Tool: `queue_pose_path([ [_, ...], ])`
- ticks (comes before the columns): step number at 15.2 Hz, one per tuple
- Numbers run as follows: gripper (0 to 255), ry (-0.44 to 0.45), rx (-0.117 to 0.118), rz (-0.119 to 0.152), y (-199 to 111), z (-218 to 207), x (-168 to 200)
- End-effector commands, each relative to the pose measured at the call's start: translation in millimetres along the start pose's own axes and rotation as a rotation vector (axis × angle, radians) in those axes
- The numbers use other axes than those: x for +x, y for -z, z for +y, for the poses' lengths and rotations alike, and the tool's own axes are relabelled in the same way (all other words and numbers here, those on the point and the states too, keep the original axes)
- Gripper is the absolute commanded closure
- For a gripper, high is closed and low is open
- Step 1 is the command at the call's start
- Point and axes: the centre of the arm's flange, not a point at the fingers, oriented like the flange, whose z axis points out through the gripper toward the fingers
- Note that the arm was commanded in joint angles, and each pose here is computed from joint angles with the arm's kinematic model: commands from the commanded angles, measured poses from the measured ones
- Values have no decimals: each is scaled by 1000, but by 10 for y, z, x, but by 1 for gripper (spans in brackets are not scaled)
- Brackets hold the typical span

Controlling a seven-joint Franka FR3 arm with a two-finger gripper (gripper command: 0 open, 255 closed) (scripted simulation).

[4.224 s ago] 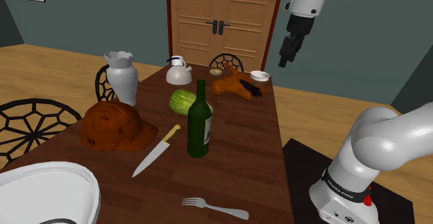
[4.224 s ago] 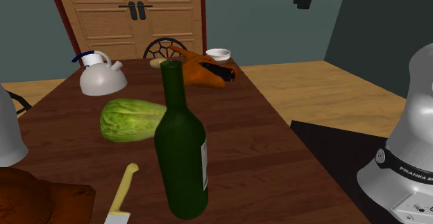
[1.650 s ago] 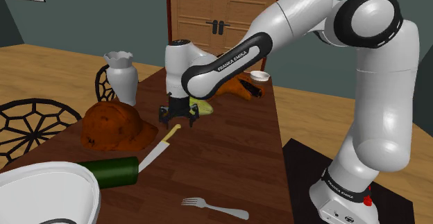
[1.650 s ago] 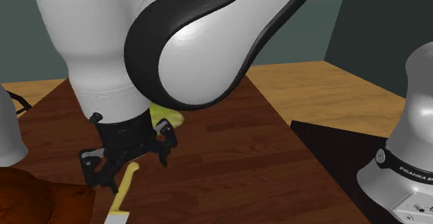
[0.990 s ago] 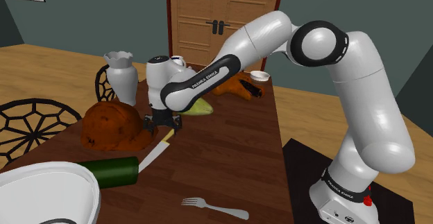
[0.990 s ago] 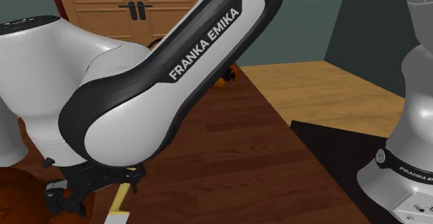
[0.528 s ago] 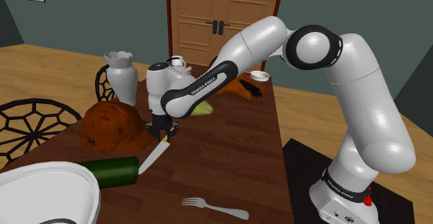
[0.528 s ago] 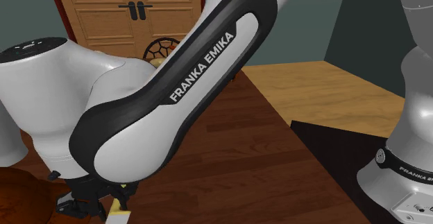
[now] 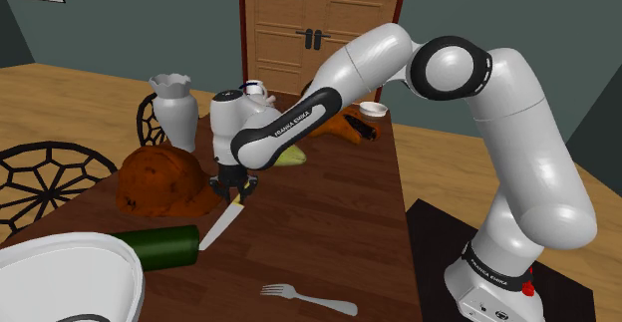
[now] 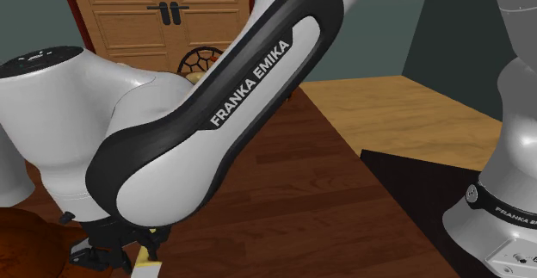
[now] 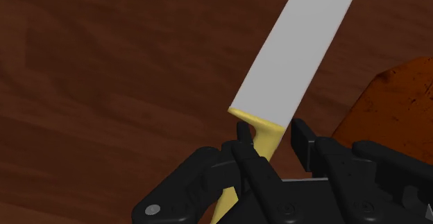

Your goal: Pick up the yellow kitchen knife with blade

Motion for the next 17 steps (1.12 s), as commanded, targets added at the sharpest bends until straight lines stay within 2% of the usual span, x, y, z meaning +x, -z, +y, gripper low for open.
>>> queue_pose_path([
  [1, 255, 1, -1, -1, 44, 0, -2],
  [15, 255, 1, -1, -1, 782, -15, 45],
  [17, 255, 1, -1, -1, 789, -15, 46],
])
